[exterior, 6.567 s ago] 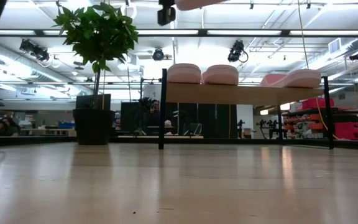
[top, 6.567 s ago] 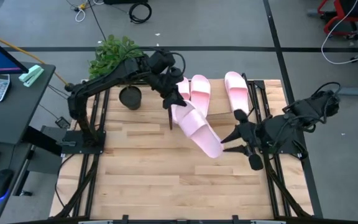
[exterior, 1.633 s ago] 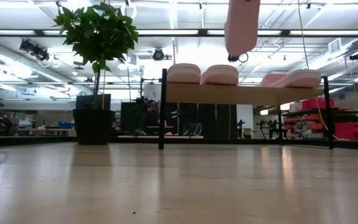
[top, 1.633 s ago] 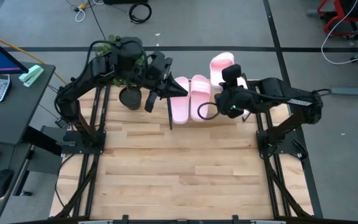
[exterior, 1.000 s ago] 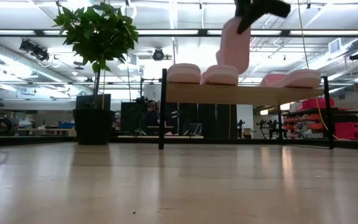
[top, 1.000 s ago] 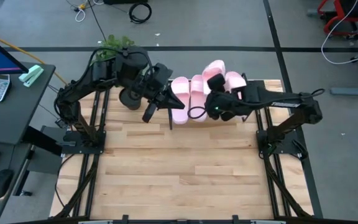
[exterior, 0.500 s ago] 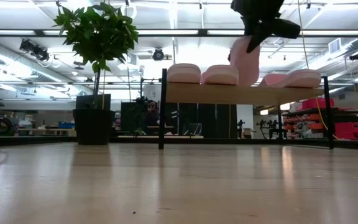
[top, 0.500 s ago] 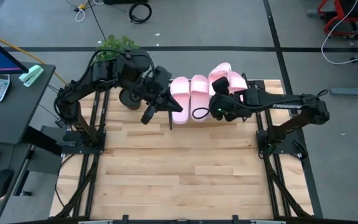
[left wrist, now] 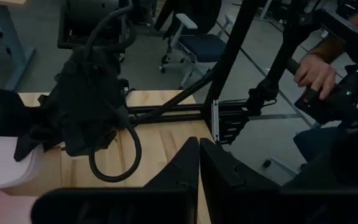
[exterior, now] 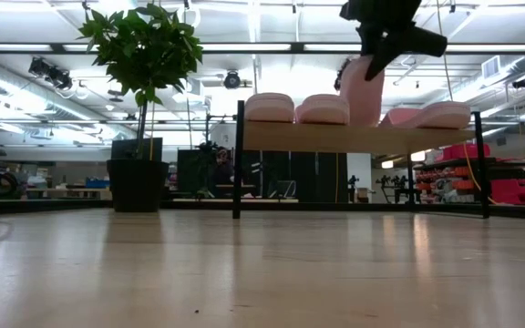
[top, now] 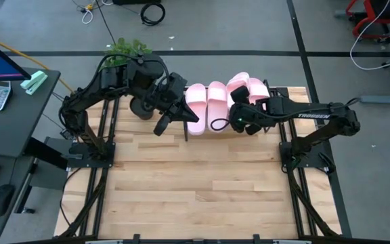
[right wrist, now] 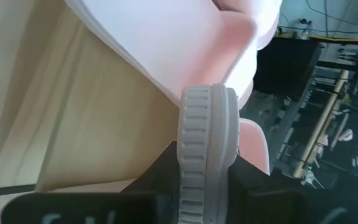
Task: Pick and place slides into the shelf
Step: Put the pink slide on the shelf
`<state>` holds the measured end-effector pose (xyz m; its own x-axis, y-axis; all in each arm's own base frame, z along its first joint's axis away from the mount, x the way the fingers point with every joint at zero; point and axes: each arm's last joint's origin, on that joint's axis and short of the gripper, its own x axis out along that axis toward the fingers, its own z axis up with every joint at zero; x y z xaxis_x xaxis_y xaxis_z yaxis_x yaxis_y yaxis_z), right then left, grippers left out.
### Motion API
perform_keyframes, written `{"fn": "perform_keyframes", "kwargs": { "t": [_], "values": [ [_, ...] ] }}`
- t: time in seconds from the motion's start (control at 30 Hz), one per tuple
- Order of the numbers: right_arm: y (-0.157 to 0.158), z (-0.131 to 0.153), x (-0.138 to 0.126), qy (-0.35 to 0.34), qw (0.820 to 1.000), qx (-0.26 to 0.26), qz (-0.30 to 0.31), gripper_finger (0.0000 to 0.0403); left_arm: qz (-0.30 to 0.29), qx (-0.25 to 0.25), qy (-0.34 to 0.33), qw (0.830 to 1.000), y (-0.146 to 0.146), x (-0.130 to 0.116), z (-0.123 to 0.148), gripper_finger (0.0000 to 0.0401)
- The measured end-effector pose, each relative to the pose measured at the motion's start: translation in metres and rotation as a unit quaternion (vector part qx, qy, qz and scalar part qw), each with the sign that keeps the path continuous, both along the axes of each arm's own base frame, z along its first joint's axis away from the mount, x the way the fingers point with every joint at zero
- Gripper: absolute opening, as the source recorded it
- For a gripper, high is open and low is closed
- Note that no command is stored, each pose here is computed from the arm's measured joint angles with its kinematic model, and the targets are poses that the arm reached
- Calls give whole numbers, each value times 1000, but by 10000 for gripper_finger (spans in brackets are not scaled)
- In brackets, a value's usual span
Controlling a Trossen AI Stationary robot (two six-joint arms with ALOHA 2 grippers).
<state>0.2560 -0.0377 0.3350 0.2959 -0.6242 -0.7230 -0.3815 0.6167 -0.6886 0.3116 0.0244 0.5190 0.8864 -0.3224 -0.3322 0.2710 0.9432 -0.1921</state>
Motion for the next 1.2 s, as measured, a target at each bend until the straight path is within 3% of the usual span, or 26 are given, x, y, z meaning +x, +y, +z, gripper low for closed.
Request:
{"fn": "perform_keyframes", "kwargs": {
  "t": [0.87,1.2],
  "values": [
    [2,5,3,-26,999,11,34,69,26,11,1,1000,2,1,0,10],
    [3,4,2,-41,998,44,20,70,34,13,1,999,3,1,0,19]
  ]
}}
